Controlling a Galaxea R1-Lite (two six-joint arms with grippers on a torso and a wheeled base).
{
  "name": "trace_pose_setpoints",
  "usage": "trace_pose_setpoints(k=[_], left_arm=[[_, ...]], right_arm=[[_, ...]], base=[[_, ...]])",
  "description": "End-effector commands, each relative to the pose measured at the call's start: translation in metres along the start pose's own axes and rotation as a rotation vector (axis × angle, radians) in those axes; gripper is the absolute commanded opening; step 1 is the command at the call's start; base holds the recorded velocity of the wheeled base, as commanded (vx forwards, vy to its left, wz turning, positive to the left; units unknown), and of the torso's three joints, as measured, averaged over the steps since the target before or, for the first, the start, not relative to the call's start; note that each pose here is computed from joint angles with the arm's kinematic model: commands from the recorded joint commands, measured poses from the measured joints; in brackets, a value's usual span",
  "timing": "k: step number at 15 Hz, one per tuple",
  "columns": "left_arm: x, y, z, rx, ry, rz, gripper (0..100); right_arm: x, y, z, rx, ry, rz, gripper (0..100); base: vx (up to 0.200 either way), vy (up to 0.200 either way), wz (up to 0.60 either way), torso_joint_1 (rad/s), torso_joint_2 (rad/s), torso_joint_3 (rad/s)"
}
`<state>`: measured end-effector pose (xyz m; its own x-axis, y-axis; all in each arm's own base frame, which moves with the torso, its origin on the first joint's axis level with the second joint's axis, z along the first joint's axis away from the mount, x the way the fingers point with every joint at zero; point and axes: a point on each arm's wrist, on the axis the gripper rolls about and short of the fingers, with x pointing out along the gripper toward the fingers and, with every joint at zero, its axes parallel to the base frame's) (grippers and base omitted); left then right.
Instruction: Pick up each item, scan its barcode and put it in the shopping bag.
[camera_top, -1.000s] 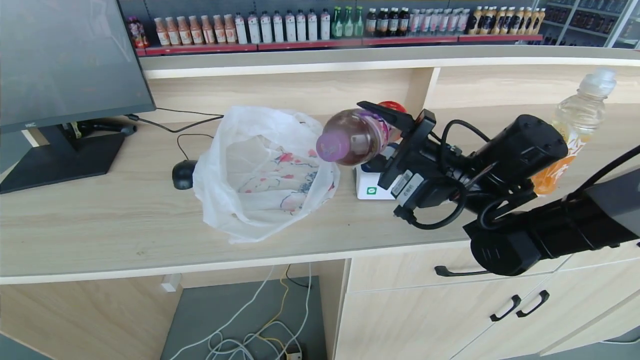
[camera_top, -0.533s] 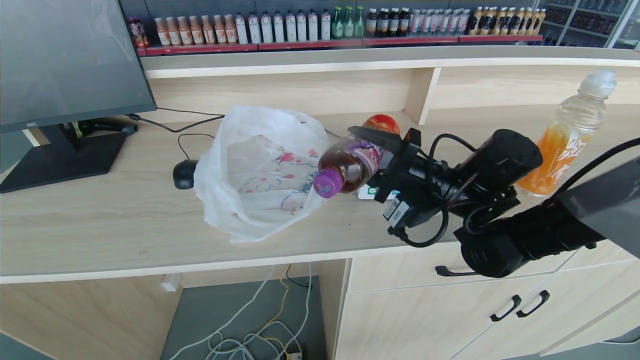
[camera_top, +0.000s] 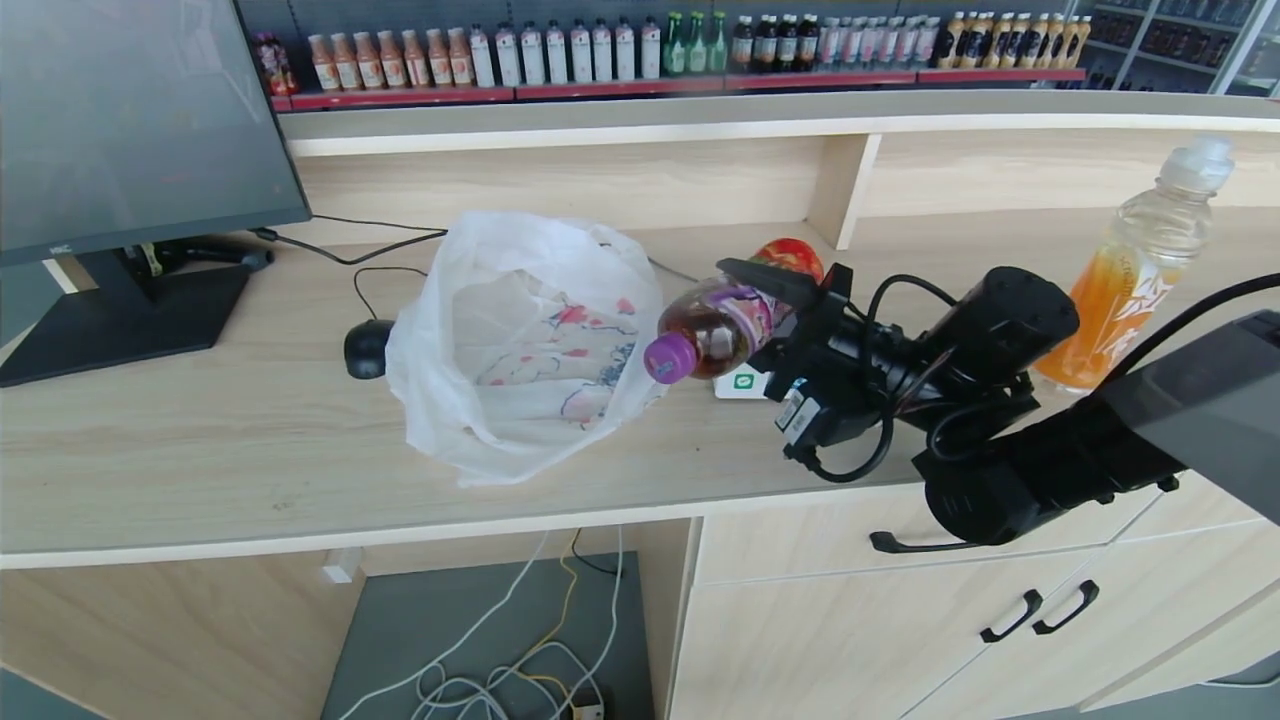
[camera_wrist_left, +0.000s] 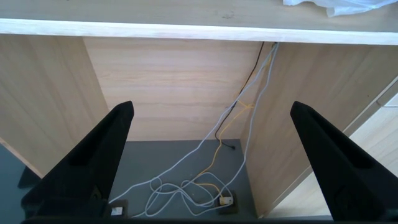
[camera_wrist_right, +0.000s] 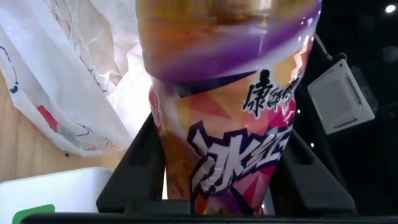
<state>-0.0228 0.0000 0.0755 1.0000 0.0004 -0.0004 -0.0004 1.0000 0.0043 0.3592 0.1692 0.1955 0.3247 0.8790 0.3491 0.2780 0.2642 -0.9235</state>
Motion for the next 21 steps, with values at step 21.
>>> trace_pose_setpoints(k=[21], left_arm=[[0.000, 0.000, 0.000, 0.000, 0.000, 0.001, 100]], right_arm=[[-0.004, 0.019, -0.011, 0.020, 0.026, 0.024, 0]], base=[[0.000, 0.000, 0.00, 0.000, 0.00, 0.000]])
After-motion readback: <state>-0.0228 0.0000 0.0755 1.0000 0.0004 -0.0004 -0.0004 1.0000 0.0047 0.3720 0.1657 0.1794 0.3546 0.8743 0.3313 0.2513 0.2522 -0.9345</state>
